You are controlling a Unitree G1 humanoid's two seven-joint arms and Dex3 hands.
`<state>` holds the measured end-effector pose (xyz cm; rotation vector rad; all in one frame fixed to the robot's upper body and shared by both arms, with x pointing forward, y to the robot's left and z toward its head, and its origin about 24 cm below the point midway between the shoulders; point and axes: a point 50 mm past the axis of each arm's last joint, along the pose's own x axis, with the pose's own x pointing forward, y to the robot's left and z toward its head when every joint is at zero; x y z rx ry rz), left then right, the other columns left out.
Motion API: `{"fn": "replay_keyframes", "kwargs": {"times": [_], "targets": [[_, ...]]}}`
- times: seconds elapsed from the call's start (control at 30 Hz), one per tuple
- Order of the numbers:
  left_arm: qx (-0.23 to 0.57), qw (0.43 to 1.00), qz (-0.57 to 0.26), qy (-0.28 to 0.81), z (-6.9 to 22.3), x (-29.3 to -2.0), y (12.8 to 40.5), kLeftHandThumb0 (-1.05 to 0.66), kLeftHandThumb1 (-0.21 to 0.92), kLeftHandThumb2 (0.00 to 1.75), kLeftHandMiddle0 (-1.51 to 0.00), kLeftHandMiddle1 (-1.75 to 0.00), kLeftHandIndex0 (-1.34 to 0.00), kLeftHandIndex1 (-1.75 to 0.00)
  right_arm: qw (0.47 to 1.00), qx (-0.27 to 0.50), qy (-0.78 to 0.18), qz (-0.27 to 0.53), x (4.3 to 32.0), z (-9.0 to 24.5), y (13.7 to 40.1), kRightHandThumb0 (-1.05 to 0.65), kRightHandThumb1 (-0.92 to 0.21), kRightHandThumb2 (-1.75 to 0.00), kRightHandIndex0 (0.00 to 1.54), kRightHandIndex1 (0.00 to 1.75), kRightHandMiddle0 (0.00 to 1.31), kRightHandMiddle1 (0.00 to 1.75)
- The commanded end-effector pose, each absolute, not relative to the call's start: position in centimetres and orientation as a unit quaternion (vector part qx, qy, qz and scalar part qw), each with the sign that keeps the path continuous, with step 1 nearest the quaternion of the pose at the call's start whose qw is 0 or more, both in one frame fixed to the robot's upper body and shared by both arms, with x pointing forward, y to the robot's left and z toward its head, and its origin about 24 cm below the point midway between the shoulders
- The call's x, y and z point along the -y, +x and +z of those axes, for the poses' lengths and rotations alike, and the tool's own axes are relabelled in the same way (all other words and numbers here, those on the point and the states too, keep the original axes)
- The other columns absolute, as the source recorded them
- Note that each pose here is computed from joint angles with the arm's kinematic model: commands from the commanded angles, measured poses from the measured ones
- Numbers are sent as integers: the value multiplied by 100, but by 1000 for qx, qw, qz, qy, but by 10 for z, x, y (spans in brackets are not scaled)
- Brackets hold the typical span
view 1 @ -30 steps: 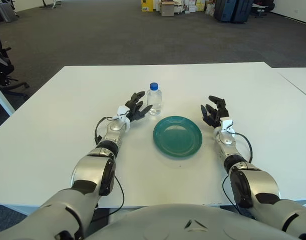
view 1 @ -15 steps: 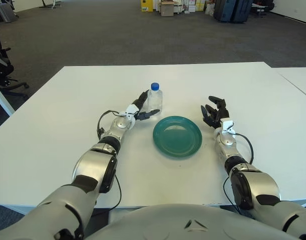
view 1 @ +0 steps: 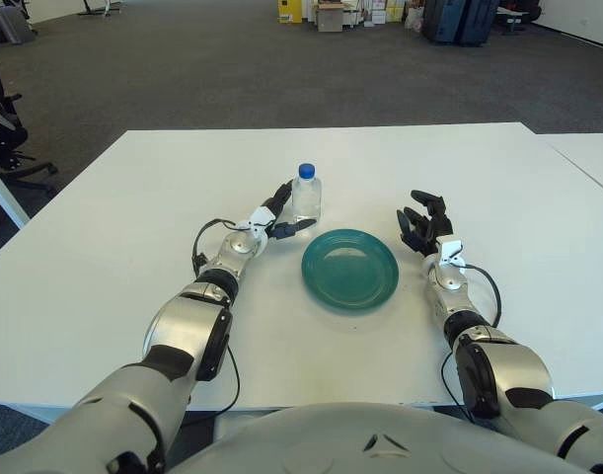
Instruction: Put the bottle into the plate.
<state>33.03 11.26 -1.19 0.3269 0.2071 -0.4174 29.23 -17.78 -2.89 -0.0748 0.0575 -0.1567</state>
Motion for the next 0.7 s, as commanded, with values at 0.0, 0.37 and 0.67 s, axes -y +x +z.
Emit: {"fn": "replay_keyframes", "kwargs": {"times": [0.0, 0.37, 0.67], "targets": [[-92, 964, -201, 149, 2, -106, 342, -103, 90, 7, 0, 0, 0, 0, 995, -45, -29, -83, 181, -37, 285, -52, -71, -67, 38, 43, 0, 108], [-107, 973, -176, 100, 12, -86, 351, -97, 92, 4, -6, -1, -1, -23, 995, -52, -13, -85, 183, -39, 283, -41, -66, -83, 34, 70, 0, 120], [-118, 977, -168, 53, 19, -69, 356, -92, 91, 3, -23, -7, 0, -64, 994, -54, 8, -95, 185, -41, 280, -33, -67, -90, 38, 77, 11, 126]]}}
